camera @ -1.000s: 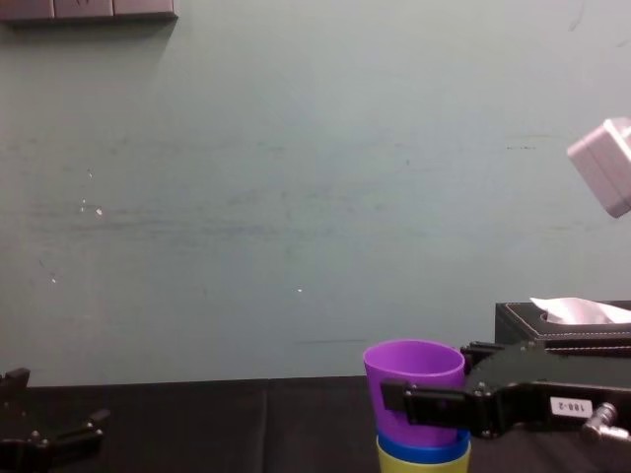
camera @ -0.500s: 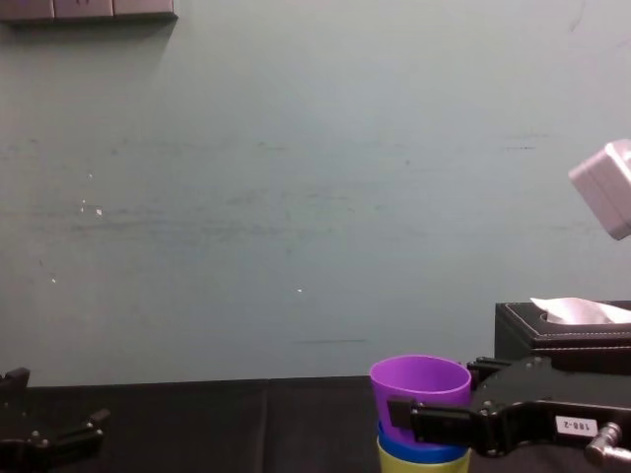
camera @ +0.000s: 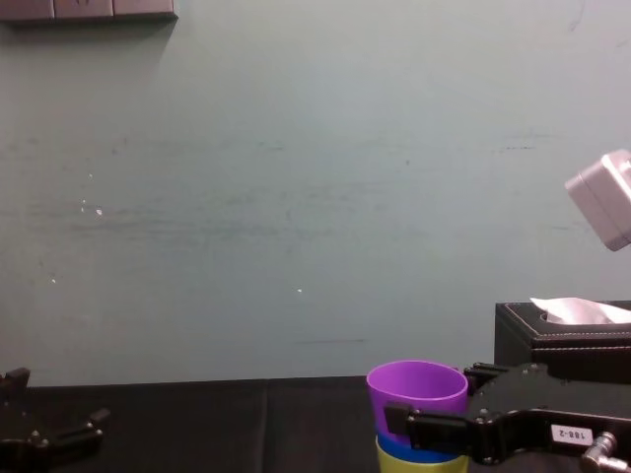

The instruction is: Stack the three plastic cups sequentially using one hand.

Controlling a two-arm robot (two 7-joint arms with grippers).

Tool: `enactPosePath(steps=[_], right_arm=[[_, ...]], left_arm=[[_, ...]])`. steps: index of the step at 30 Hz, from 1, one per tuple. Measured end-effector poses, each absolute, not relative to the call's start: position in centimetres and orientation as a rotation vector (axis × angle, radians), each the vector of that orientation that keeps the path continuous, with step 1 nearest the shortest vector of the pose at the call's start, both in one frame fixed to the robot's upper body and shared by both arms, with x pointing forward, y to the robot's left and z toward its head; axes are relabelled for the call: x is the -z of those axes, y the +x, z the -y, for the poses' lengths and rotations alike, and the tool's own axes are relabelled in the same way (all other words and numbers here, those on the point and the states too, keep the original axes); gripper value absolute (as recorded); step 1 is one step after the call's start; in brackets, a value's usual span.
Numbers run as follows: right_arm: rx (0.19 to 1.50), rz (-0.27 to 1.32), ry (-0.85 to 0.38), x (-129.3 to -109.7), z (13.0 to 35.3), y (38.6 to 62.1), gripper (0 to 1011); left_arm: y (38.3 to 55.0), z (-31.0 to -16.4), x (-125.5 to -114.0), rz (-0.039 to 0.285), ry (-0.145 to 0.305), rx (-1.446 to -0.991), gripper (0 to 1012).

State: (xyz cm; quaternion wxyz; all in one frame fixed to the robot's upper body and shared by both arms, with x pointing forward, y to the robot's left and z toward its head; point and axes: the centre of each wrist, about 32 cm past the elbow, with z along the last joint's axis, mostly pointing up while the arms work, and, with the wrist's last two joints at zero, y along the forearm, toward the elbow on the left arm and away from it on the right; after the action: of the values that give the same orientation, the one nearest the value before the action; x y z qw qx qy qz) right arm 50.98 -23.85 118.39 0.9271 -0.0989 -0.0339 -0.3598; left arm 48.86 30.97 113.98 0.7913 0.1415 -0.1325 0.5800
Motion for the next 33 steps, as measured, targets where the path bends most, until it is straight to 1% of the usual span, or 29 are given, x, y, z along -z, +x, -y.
enactPosePath(steps=[11,15,17,18,19,22,33], right_arm=[[0.738,0.07,-0.203,-118.41,23.87,50.99,731],[0.737,0.07,-0.202,-118.42,23.88,51.0,807],[0.737,0.07,-0.202,-118.44,23.88,51.0,870],[0.737,0.07,-0.202,-118.44,23.88,51.0,882],[0.737,0.07,-0.202,-118.45,23.88,51.01,939],[0.737,0.07,-0.202,-118.46,23.88,51.01,993],[0.738,0.069,-0.202,-118.47,23.88,51.02,1003]], left_arm=[[48.86,-30.97,-113.98,0.285,0.304,-1.248,1011],[48.86,-30.97,-113.98,0.285,0.304,-1.248,1011],[48.86,-30.97,-113.98,0.285,0.305,-1.248,1011],[48.86,-30.97,-113.98,0.285,0.304,-1.248,1011],[48.86,-30.97,-113.98,0.285,0.304,-1.248,1011],[48.86,-30.97,-113.98,0.285,0.305,-1.248,1011],[48.86,-30.97,-113.98,0.285,0.304,-1.248,1011]])
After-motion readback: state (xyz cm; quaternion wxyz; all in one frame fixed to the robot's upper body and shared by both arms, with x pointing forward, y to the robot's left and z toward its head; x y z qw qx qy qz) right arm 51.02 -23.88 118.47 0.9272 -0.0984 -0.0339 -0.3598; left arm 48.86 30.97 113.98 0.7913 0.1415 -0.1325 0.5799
